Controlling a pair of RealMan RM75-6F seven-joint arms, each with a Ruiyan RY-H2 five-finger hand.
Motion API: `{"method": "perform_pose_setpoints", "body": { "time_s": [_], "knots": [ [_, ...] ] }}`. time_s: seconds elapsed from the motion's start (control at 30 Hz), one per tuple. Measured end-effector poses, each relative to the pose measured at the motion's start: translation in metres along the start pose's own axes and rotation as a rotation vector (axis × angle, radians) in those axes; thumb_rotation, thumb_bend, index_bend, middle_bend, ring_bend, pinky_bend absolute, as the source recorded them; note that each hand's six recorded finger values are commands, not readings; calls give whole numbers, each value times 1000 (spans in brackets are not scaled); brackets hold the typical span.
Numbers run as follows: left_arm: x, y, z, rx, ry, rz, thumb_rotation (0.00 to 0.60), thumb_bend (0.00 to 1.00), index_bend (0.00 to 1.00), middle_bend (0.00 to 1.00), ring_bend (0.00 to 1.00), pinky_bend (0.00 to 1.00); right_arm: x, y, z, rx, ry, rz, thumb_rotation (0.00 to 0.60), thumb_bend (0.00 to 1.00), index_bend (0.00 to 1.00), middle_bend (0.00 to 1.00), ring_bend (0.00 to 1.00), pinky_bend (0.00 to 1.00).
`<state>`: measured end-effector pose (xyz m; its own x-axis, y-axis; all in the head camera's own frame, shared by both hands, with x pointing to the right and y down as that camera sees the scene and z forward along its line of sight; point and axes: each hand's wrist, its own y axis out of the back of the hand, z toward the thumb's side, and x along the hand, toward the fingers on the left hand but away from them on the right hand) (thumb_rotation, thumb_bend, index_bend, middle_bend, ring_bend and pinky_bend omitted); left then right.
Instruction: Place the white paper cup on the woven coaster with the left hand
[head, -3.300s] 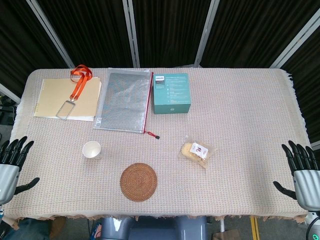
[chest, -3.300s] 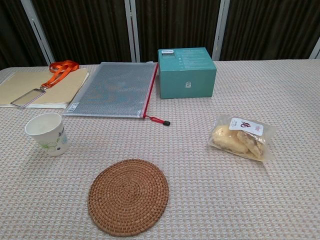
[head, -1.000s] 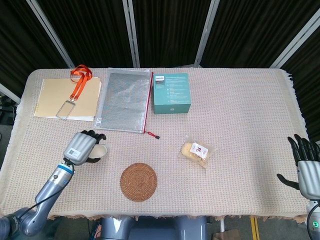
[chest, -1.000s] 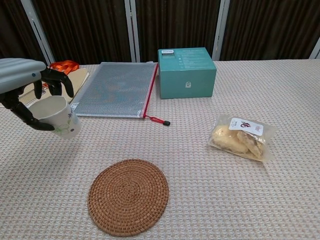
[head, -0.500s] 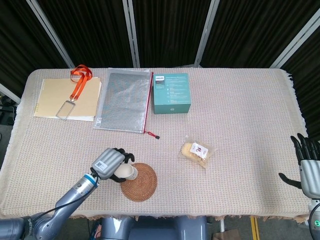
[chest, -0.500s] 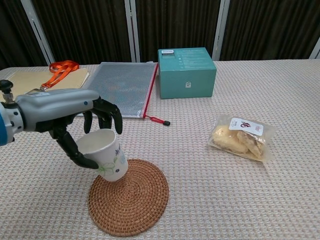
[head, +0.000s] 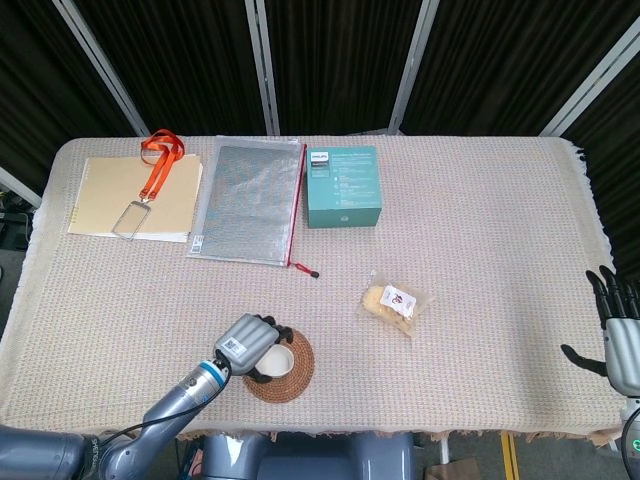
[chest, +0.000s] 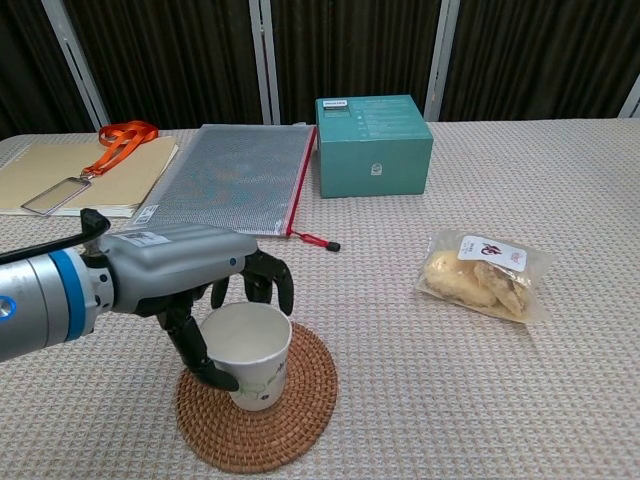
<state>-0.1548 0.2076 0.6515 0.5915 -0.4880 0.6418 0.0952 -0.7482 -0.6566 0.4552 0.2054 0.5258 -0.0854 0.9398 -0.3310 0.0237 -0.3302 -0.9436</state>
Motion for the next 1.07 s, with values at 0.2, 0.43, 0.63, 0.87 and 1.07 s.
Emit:
{"method": "perform_pose_setpoints", "body": {
  "time_s": [0.2, 0.43, 0.63, 0.87, 1.07],
  "knots": [
    [-4, 2, 2, 57, -5, 21, 600, 0, 0, 0, 0, 150, 1, 1, 0, -3, 1, -2, 600, 0, 0, 0, 0, 0],
    [-21, 29, -8, 97, 21, 99, 600, 0, 0, 0, 0, 9, 2, 2, 2, -6, 8, -5, 600, 0, 0, 0, 0, 0],
    [-50, 65, -38, 92, 141, 242, 600, 0, 0, 0, 0, 0, 5, 3, 7, -12, 25, -2, 600, 0, 0, 0, 0, 0],
    [-133, 103, -108, 85, 360, 441, 600, 0, 0, 0, 0, 0, 9, 5, 8, -24, 33, 0, 600, 0, 0, 0, 0, 0],
    [-194, 85, -153, 16, 480, 500, 600, 0, 0, 0, 0, 0, 11, 7, 13, -36, 53, 2, 600, 0, 0, 0, 0, 0]
  ]
}}
